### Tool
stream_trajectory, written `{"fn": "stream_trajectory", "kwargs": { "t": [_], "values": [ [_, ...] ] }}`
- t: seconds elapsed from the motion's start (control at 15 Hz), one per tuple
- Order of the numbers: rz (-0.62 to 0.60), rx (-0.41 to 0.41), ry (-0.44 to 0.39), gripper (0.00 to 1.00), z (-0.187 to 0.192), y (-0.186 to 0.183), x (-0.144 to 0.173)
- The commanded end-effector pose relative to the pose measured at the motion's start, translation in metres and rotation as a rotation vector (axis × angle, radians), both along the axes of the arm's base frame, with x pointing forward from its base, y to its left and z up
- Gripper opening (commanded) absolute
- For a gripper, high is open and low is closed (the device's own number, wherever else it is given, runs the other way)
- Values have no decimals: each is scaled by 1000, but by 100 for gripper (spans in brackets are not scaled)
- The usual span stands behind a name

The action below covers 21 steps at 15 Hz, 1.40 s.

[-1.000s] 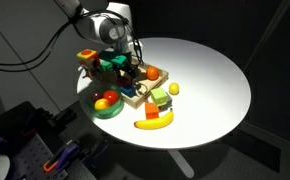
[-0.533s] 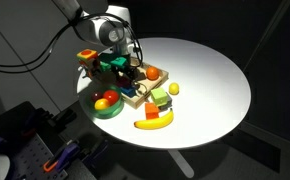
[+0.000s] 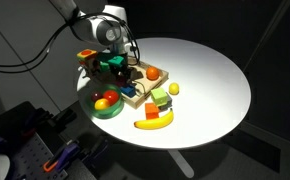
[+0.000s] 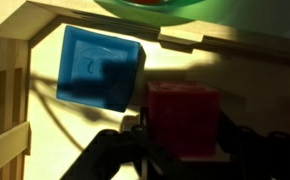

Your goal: Pick up the pink block and put it on the lime green block

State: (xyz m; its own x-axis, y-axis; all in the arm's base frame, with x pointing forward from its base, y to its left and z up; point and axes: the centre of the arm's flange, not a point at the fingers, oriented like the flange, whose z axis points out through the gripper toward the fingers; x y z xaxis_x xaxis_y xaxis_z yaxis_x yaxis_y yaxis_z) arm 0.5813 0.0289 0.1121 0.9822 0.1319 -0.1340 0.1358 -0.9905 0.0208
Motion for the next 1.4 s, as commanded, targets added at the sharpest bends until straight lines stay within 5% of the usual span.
{"fn": "stream_trajectory", "kwargs": {
  "t": [0.0, 1.33],
  "values": [
    [-4, -10, -1, 34, 11, -1, 0],
    [-15, 1, -45, 29, 84, 12, -12]
  ]
}}
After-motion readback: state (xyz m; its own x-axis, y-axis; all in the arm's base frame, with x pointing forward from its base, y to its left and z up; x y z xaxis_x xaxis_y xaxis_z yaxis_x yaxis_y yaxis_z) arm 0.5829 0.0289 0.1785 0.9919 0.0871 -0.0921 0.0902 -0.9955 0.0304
